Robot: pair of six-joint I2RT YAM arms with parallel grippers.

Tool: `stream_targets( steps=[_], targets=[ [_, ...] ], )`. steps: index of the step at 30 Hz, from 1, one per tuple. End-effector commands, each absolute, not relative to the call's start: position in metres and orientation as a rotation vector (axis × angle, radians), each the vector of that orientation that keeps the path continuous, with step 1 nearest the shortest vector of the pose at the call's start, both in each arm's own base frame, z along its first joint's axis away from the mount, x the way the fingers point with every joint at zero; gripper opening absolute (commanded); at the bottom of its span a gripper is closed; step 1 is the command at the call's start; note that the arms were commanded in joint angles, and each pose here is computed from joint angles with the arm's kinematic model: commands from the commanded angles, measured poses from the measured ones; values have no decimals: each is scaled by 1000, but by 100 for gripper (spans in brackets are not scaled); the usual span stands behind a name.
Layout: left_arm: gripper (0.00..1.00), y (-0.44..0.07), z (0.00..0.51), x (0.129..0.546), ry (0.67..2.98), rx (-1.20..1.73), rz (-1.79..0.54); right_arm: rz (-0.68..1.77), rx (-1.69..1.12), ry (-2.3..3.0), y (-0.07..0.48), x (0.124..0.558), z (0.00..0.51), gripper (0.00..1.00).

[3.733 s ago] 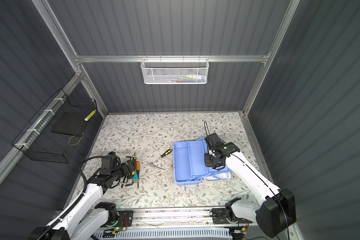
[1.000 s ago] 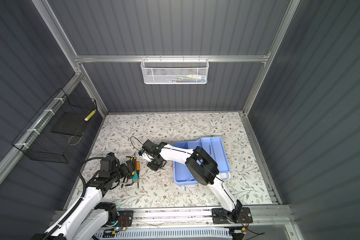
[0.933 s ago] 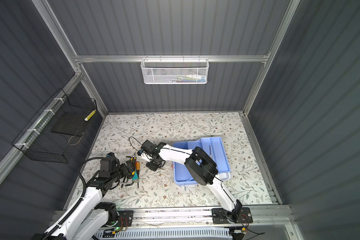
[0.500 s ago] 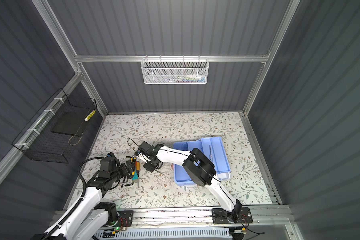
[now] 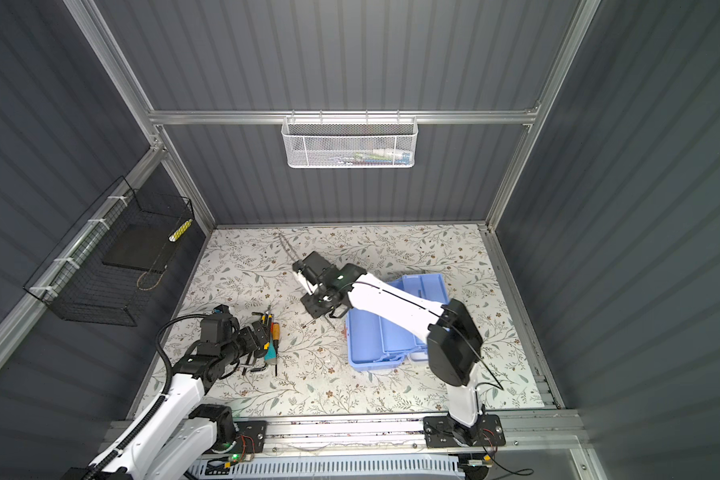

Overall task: Pack the tool kit
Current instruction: 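Lower the clear-handled screwdriver into the blue tray and release it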

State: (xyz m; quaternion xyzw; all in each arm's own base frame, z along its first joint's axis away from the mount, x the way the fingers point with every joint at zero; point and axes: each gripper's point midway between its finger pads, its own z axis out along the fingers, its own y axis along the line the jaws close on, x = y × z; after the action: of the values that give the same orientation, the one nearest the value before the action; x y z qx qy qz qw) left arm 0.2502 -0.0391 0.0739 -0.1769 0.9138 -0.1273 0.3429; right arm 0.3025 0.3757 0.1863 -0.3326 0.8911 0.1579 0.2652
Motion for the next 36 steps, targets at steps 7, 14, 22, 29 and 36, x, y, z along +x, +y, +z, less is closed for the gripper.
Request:
stream_targets(
  steps=[7, 14, 22, 29, 36],
  targets=[
    [99, -39, 70, 249, 2389, -463, -332, 257, -405, 2501, 223, 320, 214, 0],
    [99, -39, 69, 249, 2394, -462, -330, 134, -182, 2531, 142, 309, 205, 0],
    [99, -40, 68, 249, 2396, -461, -332, 117, -97, 2593, 123, 297, 170, 0],
    [99, -41, 67, 249, 2402, -455, -337, 72, -66, 2622, 112, 298, 151, 0],
    [99, -40, 69, 249, 2396, -453, -337, 86, -41, 2647, 108, 291, 134, 5]
  ],
)
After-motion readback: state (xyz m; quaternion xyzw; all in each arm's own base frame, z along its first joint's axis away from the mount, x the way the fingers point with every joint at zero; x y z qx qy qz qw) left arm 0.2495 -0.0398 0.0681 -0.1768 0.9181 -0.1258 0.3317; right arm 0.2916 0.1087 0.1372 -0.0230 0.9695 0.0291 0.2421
